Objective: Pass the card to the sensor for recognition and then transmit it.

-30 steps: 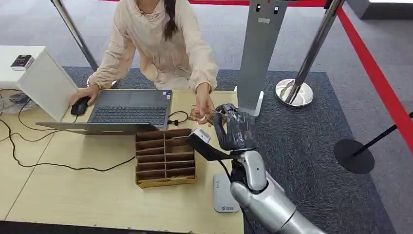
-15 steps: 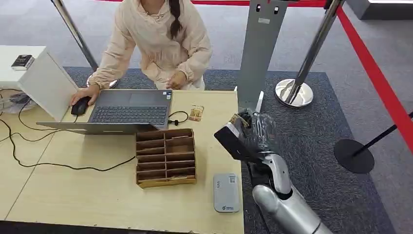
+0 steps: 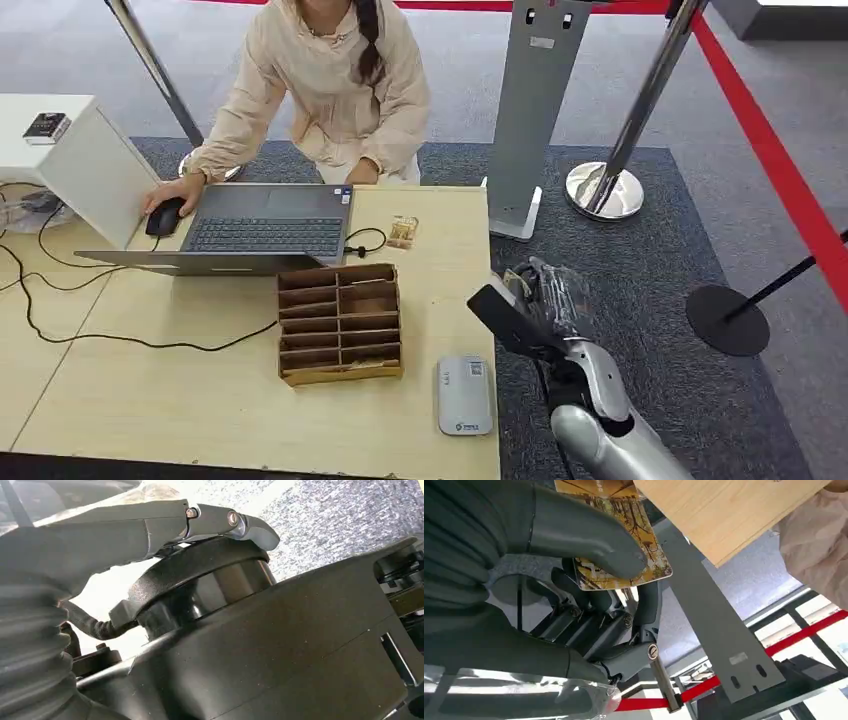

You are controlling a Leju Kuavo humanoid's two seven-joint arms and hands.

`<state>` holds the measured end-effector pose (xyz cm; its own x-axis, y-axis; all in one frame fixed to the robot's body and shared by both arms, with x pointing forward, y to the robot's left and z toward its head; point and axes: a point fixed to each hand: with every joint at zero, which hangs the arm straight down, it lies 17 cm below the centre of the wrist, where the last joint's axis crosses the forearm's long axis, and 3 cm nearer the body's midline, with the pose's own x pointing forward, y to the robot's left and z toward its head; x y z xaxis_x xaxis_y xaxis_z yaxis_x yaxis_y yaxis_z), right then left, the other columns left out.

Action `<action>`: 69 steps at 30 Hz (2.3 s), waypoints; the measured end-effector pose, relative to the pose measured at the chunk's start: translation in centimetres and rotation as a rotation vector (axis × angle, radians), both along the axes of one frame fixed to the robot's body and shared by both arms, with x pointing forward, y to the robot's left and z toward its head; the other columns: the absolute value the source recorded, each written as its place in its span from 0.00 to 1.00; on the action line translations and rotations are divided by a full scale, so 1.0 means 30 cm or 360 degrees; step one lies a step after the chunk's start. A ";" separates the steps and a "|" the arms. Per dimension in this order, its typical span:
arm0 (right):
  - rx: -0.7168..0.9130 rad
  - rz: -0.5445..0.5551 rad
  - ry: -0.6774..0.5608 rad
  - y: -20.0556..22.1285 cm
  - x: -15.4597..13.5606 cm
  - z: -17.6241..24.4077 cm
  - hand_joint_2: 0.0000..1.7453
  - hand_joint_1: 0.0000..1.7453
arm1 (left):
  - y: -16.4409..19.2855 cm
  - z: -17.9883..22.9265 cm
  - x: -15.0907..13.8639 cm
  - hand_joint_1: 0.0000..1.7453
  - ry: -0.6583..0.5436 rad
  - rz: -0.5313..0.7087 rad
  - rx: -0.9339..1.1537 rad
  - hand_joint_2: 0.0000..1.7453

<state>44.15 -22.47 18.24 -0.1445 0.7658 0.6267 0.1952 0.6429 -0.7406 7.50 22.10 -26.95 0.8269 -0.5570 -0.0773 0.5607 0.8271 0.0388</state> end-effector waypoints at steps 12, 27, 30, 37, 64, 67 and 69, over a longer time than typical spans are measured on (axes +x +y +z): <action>-0.0077 0.0036 0.0125 -0.003 -0.018 -0.081 1.00 1.00 | 0.001 -0.001 -0.003 0.00 0.0003 0.0021 -0.0005 1.00; -0.0077 0.0207 0.0368 0.111 -0.067 -0.239 1.00 1.00 | 0.000 -0.002 -0.006 0.00 0.0003 0.0039 -0.0009 1.00; -0.0075 0.0219 0.0377 0.123 -0.074 -0.252 1.00 1.00 | 0.001 -0.002 -0.007 0.00 0.0003 0.0041 -0.0009 1.00; -0.0080 0.0243 0.0392 0.142 -0.086 -0.275 1.00 1.00 | 0.000 -0.003 -0.009 0.00 -0.0003 0.0052 -0.0011 1.00; -0.0074 0.0282 0.0462 0.190 -0.113 -0.373 1.00 1.00 | 0.000 -0.004 -0.012 0.00 -0.0006 0.0058 -0.0012 1.00; -0.0080 0.0288 0.0467 0.195 -0.114 -0.383 1.00 1.00 | 0.000 -0.004 -0.012 0.00 -0.0006 0.0058 -0.0012 1.00; -0.0079 0.0288 0.0469 0.197 -0.114 -0.388 1.00 1.00 | 0.000 -0.004 -0.011 0.00 -0.0006 0.0059 -0.0012 1.00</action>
